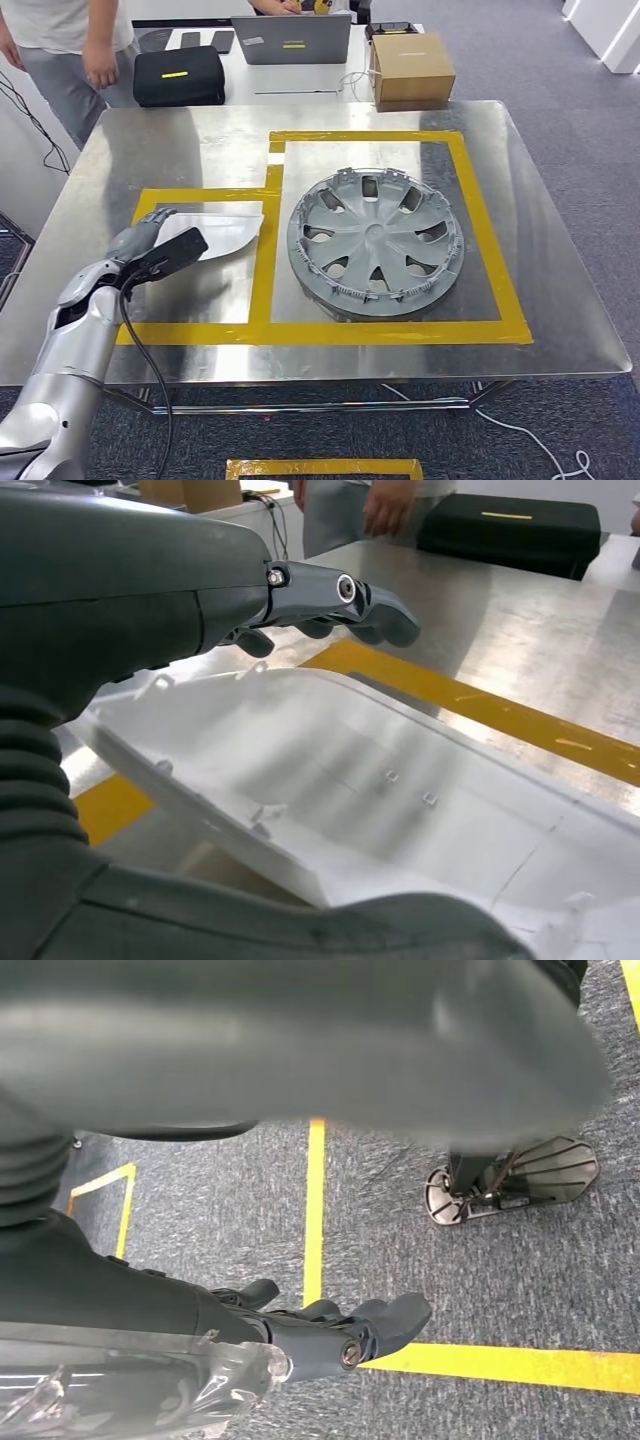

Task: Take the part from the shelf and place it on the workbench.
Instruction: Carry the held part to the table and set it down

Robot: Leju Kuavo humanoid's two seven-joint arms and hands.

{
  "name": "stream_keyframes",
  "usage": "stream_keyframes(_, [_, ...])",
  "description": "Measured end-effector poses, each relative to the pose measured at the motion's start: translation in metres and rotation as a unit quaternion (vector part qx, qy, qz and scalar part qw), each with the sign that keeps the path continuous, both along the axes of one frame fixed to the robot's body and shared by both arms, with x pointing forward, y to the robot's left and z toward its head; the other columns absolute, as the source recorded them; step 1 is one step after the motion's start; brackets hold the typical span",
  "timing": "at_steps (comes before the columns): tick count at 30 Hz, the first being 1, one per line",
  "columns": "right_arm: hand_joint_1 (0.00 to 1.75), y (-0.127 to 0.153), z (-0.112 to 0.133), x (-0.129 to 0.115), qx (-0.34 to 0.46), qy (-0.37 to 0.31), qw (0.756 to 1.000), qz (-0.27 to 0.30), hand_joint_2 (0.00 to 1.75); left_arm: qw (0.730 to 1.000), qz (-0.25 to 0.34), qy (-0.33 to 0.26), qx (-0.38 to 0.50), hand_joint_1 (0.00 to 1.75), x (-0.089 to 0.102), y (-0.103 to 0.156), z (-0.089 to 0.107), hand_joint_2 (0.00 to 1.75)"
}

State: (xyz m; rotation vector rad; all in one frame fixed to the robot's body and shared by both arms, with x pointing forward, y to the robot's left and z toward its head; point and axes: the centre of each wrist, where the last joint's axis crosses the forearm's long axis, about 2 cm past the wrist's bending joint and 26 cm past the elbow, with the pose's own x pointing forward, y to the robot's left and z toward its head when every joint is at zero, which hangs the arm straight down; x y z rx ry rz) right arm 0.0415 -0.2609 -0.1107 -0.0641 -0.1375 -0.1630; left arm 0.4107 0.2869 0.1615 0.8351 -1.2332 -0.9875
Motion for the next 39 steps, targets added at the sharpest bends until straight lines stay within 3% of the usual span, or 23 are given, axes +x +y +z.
stream_keyframes(14, [0.00,0.000,0.000,0.000,0.000,0.001,1.000,0.000,0.00,0.997,0.025,-0.076,0.003,0.00,0.003,0.008,0.036,0.00])
stream_keyframes(20, [0.00,0.000,0.000,-0.001,0.000,0.003,1.000,-0.001,0.00,0.989,0.037,-0.138,0.034,0.00,0.001,0.029,0.067,0.00])
stream_keyframes(24, [0.00,0.000,0.000,-0.003,-0.002,0.006,1.000,-0.003,0.00,0.970,0.081,-0.224,0.038,0.00,-0.016,0.074,0.091,0.00])
stream_keyframes(29, [0.00,0.000,-0.001,-0.008,-0.005,0.008,1.000,-0.006,0.00,0.934,0.148,-0.315,0.080,0.00,-0.058,0.155,0.115,0.00])
stream_keyframes(33, [0.00,0.000,-0.001,-0.008,-0.005,0.006,1.000,-0.009,0.00,0.910,0.194,-0.351,0.106,0.00,-0.090,0.204,0.128,0.00])
stream_keyframes(39, [0.00,0.000,-0.001,-0.007,-0.005,0.006,1.000,-0.013,0.00,0.886,0.252,-0.370,0.122,0.00,-0.124,0.248,0.140,0.00])
